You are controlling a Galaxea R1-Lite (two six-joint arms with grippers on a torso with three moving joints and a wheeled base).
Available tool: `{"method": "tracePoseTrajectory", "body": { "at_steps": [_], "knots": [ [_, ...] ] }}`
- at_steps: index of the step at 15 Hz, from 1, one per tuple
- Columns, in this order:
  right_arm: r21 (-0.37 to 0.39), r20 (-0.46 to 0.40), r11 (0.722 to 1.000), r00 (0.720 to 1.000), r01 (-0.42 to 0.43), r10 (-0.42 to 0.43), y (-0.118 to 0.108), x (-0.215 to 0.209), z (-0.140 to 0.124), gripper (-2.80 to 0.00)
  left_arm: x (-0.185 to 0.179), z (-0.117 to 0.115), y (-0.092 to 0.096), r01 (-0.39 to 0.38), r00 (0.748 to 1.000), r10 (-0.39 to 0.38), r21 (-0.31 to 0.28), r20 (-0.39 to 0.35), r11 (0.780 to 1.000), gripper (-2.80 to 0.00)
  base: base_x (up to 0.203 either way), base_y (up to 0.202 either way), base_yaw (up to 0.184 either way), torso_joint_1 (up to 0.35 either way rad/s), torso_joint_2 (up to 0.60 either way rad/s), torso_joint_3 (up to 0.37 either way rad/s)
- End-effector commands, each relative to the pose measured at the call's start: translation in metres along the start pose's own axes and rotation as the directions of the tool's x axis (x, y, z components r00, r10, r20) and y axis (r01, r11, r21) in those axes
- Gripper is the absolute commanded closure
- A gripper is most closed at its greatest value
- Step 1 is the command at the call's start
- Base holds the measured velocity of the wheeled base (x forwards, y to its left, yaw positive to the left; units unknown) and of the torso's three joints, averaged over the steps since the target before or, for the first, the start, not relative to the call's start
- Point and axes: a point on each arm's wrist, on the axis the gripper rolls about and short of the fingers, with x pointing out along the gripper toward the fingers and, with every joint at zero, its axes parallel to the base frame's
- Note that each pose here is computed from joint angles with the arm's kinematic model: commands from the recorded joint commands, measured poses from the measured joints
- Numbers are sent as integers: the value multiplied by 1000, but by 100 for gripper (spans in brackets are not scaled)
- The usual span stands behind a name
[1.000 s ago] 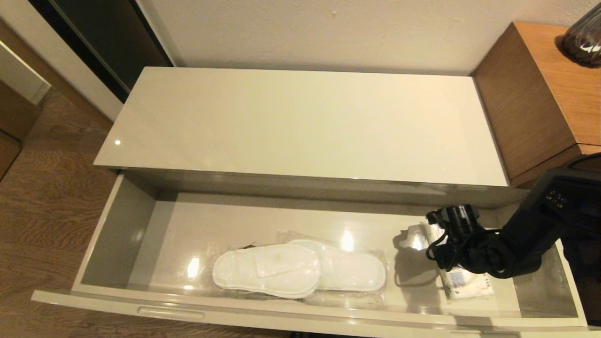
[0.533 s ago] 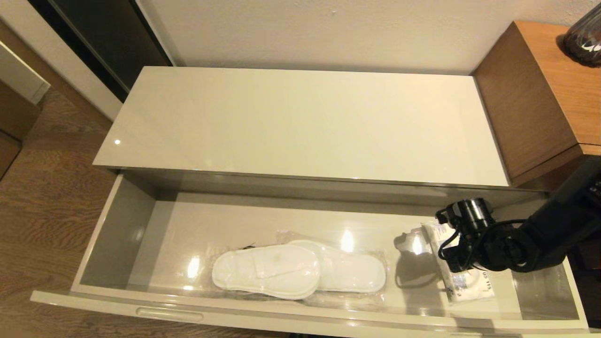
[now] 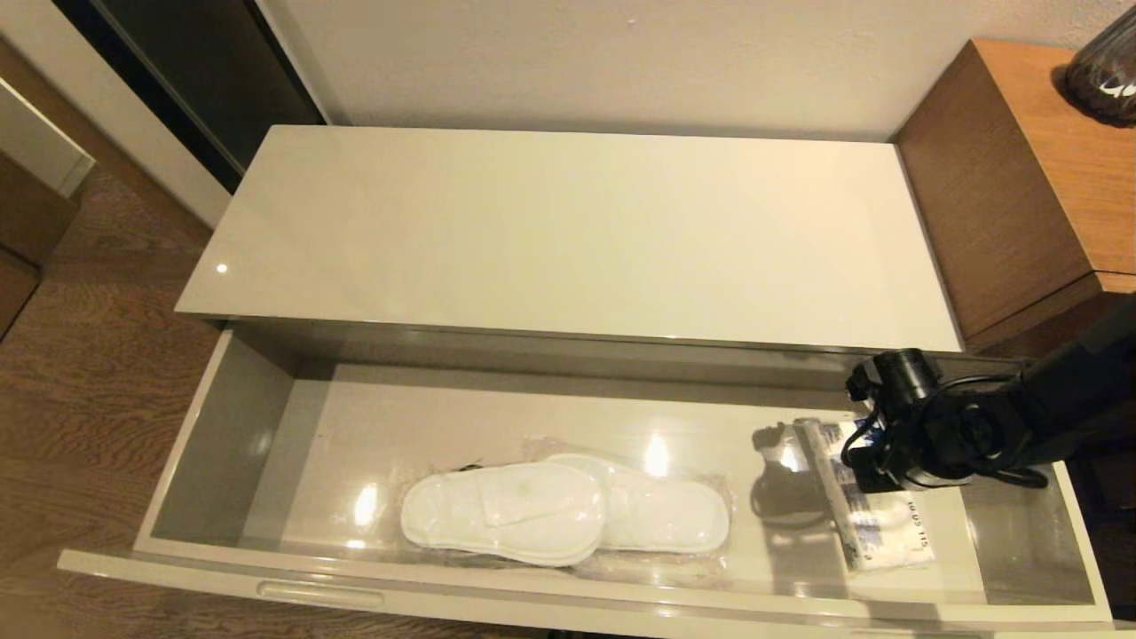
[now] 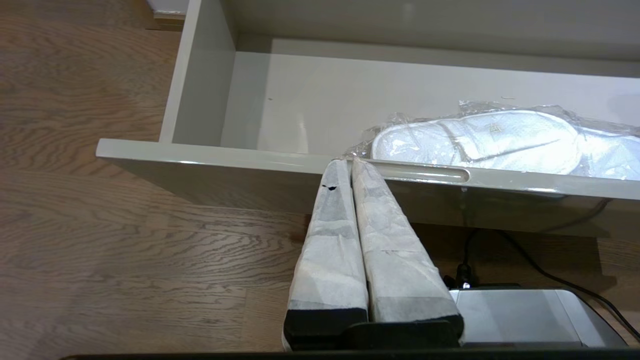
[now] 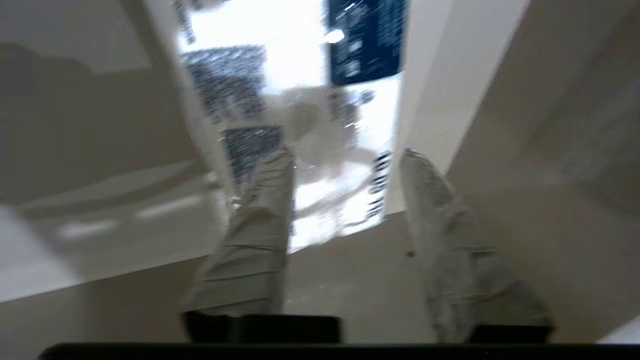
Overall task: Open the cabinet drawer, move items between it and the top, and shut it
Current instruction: Take out the tissue from the drawer
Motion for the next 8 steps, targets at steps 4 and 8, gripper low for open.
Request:
{"method": "tracePoseTrajectory", "body": {
  "at_steps": [4,8],
  "knots": [
    [94,-61,995,998,-29,35,8,20,-9,-280,0,0,0,0,1000,0,-1,1,1000,0,0,0,0,0,0,0],
    [164,17,985,998,-55,53,7,32,-5,-280,0,0,0,0,1000,0,-1,1,1000,0,0,0,0,0,0,0]
  ]
}}
